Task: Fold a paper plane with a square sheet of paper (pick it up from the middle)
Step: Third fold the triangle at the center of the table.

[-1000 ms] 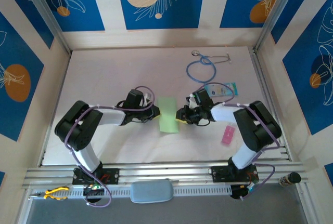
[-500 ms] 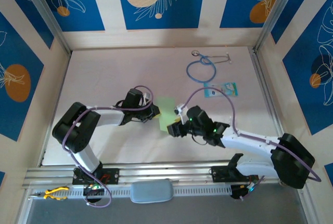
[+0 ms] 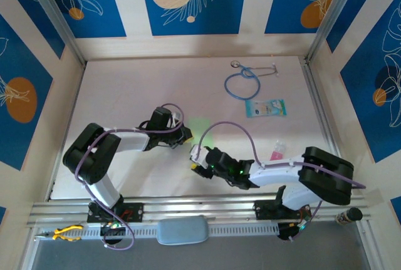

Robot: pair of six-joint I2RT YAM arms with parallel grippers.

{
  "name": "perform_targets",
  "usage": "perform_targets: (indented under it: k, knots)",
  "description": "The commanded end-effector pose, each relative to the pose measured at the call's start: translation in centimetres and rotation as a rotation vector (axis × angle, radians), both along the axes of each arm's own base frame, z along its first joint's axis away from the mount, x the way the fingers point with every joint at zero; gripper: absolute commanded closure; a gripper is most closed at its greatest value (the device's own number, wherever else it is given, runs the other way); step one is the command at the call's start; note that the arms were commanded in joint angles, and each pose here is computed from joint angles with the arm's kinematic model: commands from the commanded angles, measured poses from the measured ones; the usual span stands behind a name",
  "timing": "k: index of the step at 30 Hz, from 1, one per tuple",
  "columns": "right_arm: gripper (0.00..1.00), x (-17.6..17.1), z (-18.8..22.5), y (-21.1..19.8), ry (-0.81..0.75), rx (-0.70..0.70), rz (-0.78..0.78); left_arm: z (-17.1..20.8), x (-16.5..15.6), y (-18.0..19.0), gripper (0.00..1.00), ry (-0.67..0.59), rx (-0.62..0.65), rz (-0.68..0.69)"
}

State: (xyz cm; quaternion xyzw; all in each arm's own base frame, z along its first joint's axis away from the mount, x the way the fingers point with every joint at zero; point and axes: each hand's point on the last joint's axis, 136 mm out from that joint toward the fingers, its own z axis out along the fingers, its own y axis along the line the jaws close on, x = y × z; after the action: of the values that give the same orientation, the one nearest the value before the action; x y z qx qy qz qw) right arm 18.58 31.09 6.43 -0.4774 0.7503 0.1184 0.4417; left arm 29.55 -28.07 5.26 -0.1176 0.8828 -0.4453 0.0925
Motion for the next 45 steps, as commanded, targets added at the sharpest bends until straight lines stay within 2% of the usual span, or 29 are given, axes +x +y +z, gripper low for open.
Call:
perform_targets:
  k: [1,12,16,23,36,41,43,45]
  knots:
    - [0.44,1.8,2.2,1.4,-0.149,0.018,-0.033,0.9,0.4,0.0,1.0,0.004,-0.017,0.004]
    - [0.47,3.2,-0.2,1.7,-0.249,-0.09,-0.095,1.2,0.4,-0.1,1.0,-0.001,-0.024,0.005]
    - [0.55,3.1,-0.4,1.6,-0.246,-0.093,-0.103,1.2,0.4,0.1,1.0,0.0,-0.02,0.007]
    - [0.75,2.7,-0.5,1.4,-0.217,-0.076,-0.109,1.2,0.5,0.1,1.0,-0.004,-0.017,0.01]
    - [0.95,2.8,-0.5,0.7,-0.182,-0.059,-0.144,1.2,0.6,0.3,1.0,-0.006,-0.002,0.018]
    - [0.98,2.7,-0.4,0.5,-0.125,-0.026,-0.144,1.2,0.4,1.3,0.83,-0.017,0.053,0.02]
    - [0.99,2.3,-0.5,0.6,-0.068,-0.008,-0.125,1.4,0.4,2.3,0.73,-0.029,0.104,0.023]
    - [0.99,1.9,-0.8,0.7,0.015,0.019,-0.099,1.7,0.4,3.5,0.69,-0.048,0.17,0.028]
